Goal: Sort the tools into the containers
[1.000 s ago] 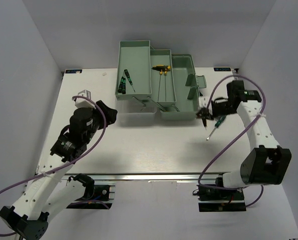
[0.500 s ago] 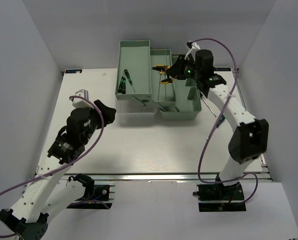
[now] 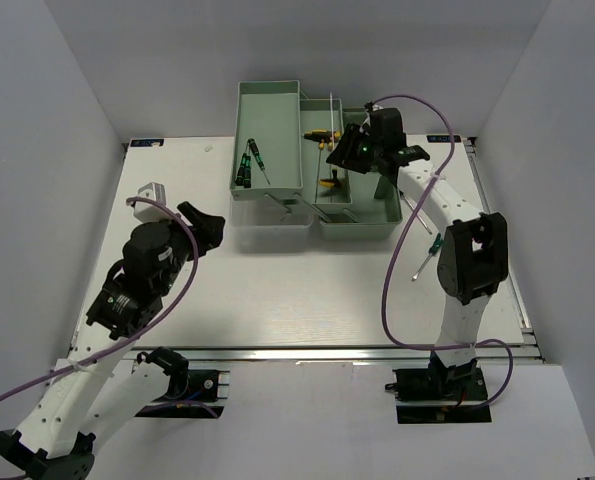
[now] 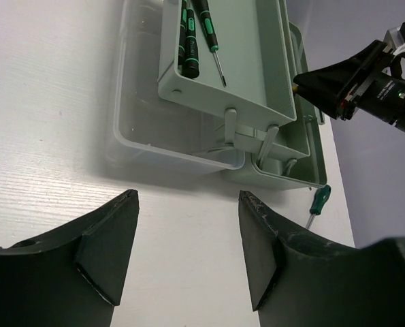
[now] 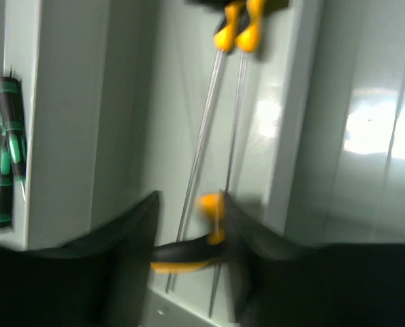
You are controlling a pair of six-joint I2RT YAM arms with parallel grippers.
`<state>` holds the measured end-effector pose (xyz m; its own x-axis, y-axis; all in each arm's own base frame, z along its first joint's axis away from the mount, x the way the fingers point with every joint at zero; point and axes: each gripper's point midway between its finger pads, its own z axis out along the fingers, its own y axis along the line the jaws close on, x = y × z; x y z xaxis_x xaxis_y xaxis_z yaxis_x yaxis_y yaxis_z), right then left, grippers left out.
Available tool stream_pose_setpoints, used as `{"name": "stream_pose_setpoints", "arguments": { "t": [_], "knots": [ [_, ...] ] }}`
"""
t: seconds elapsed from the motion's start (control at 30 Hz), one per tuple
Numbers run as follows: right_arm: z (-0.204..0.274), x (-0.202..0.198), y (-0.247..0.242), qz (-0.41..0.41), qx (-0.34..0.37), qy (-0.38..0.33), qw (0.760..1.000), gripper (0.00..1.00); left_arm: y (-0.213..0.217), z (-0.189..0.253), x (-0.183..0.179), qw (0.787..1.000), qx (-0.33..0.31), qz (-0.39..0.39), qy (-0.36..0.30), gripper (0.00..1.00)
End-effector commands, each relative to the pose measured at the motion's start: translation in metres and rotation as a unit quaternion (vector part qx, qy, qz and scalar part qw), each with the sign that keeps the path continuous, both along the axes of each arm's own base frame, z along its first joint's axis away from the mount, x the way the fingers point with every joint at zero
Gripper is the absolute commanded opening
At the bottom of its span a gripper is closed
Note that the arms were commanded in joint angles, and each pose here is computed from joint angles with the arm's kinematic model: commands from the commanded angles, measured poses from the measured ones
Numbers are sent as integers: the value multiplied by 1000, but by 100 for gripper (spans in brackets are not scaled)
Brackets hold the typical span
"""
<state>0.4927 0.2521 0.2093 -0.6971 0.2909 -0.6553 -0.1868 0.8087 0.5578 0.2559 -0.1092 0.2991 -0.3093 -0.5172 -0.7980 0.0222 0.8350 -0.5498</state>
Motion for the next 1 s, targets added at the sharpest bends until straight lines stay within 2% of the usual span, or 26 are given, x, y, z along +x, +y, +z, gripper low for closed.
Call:
{"name": "stream_pose_setpoints", "arguments": {
  "t": [0.0, 0.03, 0.07, 0.13, 0.17, 0.2, 0.23, 0.27, 0.3, 0.33, 0.37, 0.4, 0.43, 0.47, 0.5, 0.53, 0.57, 0.6, 0.63, 0.7, 0.73, 0.8, 0.83, 0.97],
  "knots": [
    [27, -4, 13, 68, -11, -59, 996, 51, -1, 10, 5, 1000, -6, 2, -12, 70],
    [43, -6, 14, 92, -19, -95, 991, 56, -3, 10, 6, 1000, -2, -1, -13, 70],
    [55, -12, 19, 119, -15, -116, 986, 65, -4, 11, 8, 1000, -1, -4, -14, 70],
    [86, -20, 18, 150, -27, -173, 973, 78, -8, 12, 12, 1000, 7, -12, -14, 69],
    [96, -23, 15, 174, -52, -213, 960, 89, -10, 12, 13, 1000, 9, -16, -14, 68],
    [100, -26, 11, 190, -67, -237, 950, 89, -13, 12, 16, 1000, 9, -22, -15, 67],
    [134, -35, 3, 216, -95, -325, 916, 89, -15, 11, 17, 999, 11, -25, -15, 64],
    [144, -34, -15, 196, -115, -360, 905, 89, -16, 13, 18, 999, 10, -27, -19, 62],
    [105, -37, -31, 180, -131, -343, 913, 89, -17, 12, 19, 999, 9, -29, -21, 59],
    [125, -45, -51, 148, -137, -376, 904, 89, -18, 11, 19, 999, 9, -31, -21, 55],
    [121, -44, -80, 149, -126, -378, 905, 78, -18, 11, 19, 999, 8, -32, -23, 48],
    [111, -48, -95, 151, -105, -352, 918, 63, -19, 11, 19, 999, 7, -32, -25, 45],
    [101, -47, -112, 147, -84, -319, 933, 42, -19, 7, 19, 999, 8, -32, -22, 43],
    [92, -46, -150, 131, -64, -288, 947, 6, -19, 5, 18, 999, 8, -33, -20, 41],
    [81, -51, -165, 125, -43, -252, 959, 0, -18, 4, 18, 999, 9, -32, -19, 41],
    [67, -56, -179, 125, -26, -224, 966, 0, -17, 1, 17, 999, 11, -32, -17, 41],
    [61, -55, -210, 94, -31, -213, 972, 4, -17, 0, 17, 999, 11, -32, -16, 41],
    [43, -57, -223, 91, -41, -191, 977, 13, -17, -1, 17, 999, 11, -31, -15, 41],
    [32, -55, -237, 84, -65, -179, 978, 33, -17, -4, 17, 999, 13, -32, -12, 41],
    [7, -54, -252, 101, -106, -146, 978, 38, -18, -6, 17, 999, 12, -35, -11, 41],
    [-33, -60, -262, 125, -140, -90, 978, 40, -20, -8, 17, 999, 12, -37, -10, 42],
    [-61, -53, -270, 141, -159, -58, 976, 42, -23, -10, 19, 999, 12, -42, -6, 42],
    [-69, -49, -276, 148, -196, -49, 968, 45, -24, -11, 20, 999, 12, -44, -6, 42],
    [-102, -26, -282, 166, -271, -34, 947, 50, -26, -12, 23, 999, 14, -47, -1, 43]
  ]
}}
